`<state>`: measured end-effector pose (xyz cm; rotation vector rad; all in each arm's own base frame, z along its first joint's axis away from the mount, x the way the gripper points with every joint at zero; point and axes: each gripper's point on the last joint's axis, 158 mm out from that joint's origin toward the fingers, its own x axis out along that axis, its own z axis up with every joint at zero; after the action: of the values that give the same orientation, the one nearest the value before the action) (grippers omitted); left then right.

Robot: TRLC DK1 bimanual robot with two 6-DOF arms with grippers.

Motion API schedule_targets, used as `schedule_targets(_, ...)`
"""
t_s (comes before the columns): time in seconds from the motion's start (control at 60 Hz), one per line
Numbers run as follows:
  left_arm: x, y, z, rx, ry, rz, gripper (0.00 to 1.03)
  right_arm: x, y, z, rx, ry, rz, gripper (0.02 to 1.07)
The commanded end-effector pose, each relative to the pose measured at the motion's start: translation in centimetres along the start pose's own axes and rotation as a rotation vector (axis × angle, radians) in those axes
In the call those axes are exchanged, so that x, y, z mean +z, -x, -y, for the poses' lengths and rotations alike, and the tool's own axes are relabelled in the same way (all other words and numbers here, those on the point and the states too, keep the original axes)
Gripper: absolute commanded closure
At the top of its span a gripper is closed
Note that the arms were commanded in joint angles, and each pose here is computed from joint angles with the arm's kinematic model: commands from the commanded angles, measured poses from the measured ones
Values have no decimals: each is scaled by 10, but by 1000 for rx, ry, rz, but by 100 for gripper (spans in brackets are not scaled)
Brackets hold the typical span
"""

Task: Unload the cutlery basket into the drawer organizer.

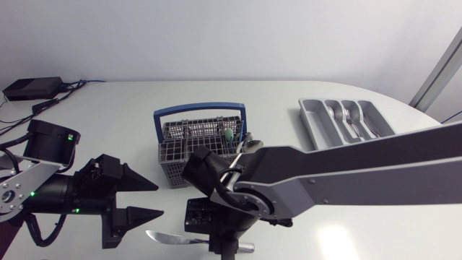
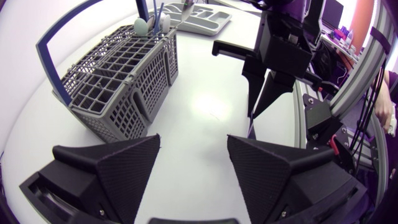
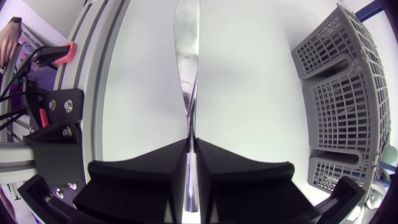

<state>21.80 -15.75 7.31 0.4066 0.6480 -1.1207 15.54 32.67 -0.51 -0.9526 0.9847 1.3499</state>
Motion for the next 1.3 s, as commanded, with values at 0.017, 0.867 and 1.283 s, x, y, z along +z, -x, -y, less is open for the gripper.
schedule_targets(0.017,-3,-3,6,-27,-2,2,29,-20,0,-5,10,-23,-31,101)
schedule_targets(0.867,-17,-5,28,-353,430,-98,23,-29,0,5,-30,-55,1,101)
schedule_targets(1.283,-17,5,29,-571,588,-171,23,-10,3,25,-89,-74,40,101)
